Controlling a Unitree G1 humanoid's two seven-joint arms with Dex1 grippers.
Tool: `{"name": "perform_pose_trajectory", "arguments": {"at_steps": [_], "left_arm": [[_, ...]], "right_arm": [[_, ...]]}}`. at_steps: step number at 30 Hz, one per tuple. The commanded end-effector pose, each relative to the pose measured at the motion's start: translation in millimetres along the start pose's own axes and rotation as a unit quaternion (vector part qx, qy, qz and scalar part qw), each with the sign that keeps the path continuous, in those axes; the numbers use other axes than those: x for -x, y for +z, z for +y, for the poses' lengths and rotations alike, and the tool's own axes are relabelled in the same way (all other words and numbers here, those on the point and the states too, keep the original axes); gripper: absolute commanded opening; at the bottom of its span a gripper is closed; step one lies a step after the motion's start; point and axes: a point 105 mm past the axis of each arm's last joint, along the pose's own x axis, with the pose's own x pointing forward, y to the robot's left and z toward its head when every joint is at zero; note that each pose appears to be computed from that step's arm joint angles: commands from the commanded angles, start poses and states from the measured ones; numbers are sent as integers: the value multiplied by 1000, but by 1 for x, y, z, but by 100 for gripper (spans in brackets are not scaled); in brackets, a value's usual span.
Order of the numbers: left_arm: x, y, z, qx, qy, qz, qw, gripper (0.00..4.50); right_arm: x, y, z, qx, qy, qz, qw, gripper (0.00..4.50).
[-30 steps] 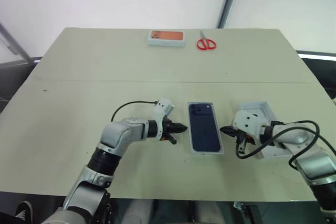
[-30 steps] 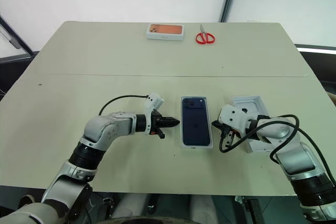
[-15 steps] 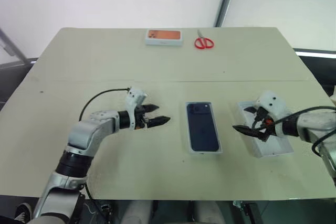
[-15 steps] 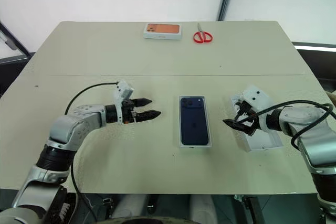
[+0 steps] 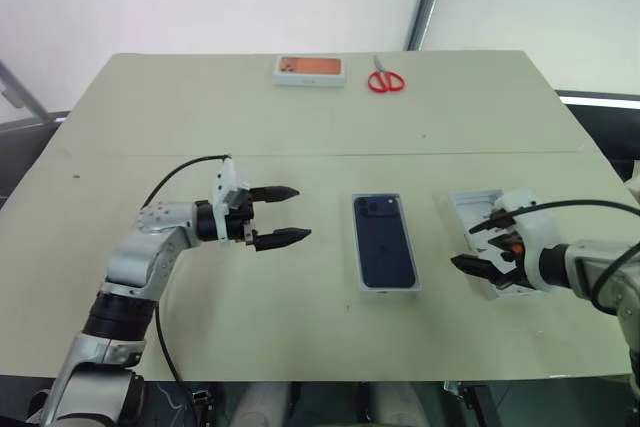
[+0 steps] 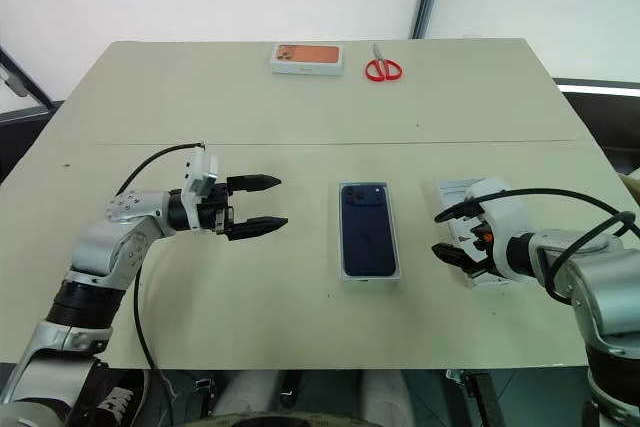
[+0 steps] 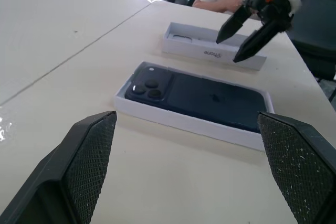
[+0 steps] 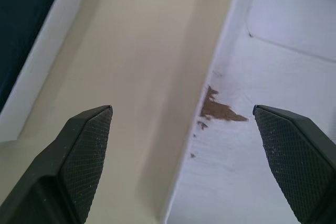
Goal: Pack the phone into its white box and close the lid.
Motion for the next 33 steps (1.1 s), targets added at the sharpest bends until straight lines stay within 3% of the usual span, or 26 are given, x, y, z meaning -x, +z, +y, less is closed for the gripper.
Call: {"name": "perform_pose_trajectory", "arguments": {"at_steps": [1, 17, 20, 26, 33], "left_arm": [[7, 3, -4, -39, -17, -1, 999, 448], [-2, -4, -23, -31, -21, -14, 999, 448], [-2, -3, -23, -31, -17, -15, 999, 450], [-2, -3, -22, -34, -10, -14, 999, 450], [-2, -3, -20, -27, -4, -12, 1000, 450]], "right_arm": [[2, 2, 1, 1, -11, -9, 1000, 449], [-11, -5, 1, -16, -37, 6, 999, 449], [-14, -10, 4, -20, -36, 14, 999, 323], [-20, -18, 0, -27, -64, 28, 997, 11], [-25, -4, 2, -54, -67, -6, 996, 4]]}}
